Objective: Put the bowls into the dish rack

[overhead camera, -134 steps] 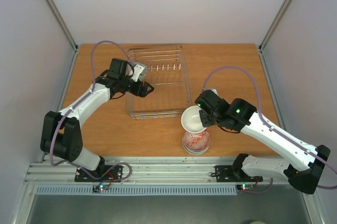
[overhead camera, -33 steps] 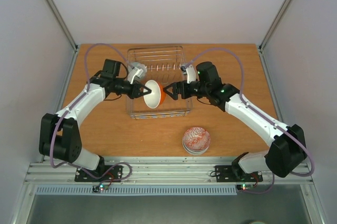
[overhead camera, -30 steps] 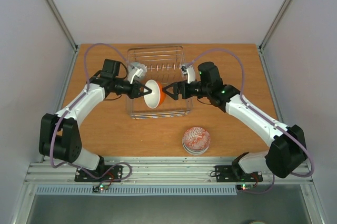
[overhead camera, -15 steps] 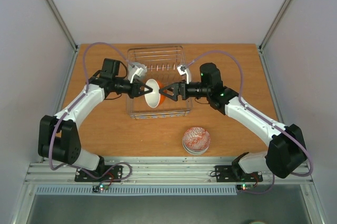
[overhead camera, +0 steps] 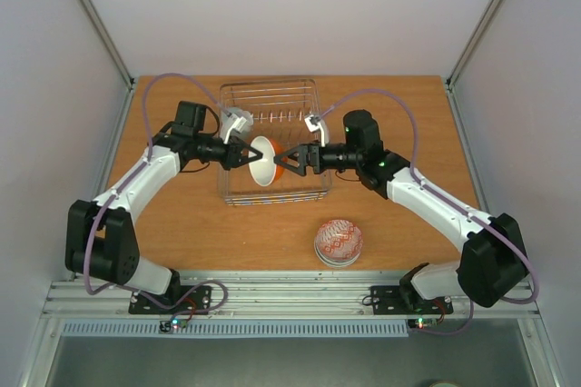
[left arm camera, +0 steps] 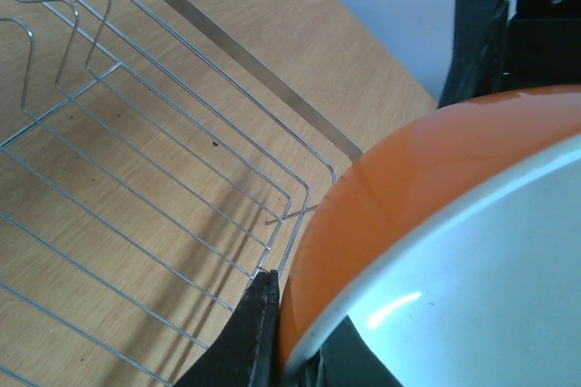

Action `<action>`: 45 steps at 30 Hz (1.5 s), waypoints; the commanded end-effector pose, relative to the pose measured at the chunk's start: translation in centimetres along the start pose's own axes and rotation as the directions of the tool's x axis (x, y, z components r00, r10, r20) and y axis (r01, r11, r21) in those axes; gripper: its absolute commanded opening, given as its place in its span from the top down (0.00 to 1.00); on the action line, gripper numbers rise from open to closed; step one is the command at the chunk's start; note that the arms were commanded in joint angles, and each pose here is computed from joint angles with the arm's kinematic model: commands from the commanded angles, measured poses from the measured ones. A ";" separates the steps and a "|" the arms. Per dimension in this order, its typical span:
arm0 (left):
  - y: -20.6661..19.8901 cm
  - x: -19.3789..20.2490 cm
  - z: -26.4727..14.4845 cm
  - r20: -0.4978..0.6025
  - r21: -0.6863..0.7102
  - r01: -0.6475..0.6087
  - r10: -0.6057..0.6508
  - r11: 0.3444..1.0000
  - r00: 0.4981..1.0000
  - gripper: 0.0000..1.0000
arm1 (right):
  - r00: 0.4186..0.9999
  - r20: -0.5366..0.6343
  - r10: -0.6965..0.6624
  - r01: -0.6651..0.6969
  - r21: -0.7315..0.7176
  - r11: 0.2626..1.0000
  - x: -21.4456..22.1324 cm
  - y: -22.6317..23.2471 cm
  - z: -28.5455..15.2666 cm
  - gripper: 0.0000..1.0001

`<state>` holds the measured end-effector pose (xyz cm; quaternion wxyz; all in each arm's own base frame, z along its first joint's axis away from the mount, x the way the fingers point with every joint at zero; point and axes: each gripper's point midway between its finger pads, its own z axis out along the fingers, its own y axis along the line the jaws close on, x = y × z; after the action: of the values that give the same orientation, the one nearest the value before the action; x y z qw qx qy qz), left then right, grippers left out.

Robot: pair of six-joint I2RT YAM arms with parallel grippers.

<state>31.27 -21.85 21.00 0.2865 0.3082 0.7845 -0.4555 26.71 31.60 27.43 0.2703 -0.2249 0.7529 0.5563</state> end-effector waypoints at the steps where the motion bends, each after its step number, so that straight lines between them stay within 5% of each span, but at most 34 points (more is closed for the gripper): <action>1: -1.8 -1.4 -0.7 0.053 0.046 -0.068 0.065 0.997 0.996 1.00 | 1.000 -0.027 0.012 -0.011 0.047 0.999 1.1 -1.2 0.4 0.01; 20: -1.4 -1.0 -0.4 0.043 0.045 -0.056 0.055 0.997 0.998 0.99 | 0.999 -0.050 -0.017 0.017 -0.013 1.000 0.8 -0.1 2.9 0.02; 28: -1.2 -0.6 -0.2 0.028 0.063 -0.037 0.035 0.997 0.999 1.00 | 0.994 -0.054 -0.094 0.098 0.074 0.992 0.8 -0.1 3.3 0.14; 33: -1.0 -0.5 0.0 0.021 0.062 -0.031 0.030 0.998 0.999 1.00 | 0.994 -0.058 -0.096 0.101 0.092 0.991 0.8 -0.2 3.3 0.35; 40: -1.0 -0.5 0.0 0.020 0.059 -0.030 0.028 0.998 0.999 1.00 | 0.994 -0.058 -0.091 0.096 0.103 0.990 0.9 -0.4 3.5 0.94; 45: -1.0 -0.5 -0.1 0.021 0.049 -0.034 0.033 0.998 0.999 1.00 | 0.993 -0.054 -0.104 0.110 0.113 0.987 0.8 -0.2 3.2 0.99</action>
<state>31.72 -21.21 20.19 0.2874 0.3012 0.7962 -0.4390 27.19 34.13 23.99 0.2675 -0.2335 0.7967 0.4890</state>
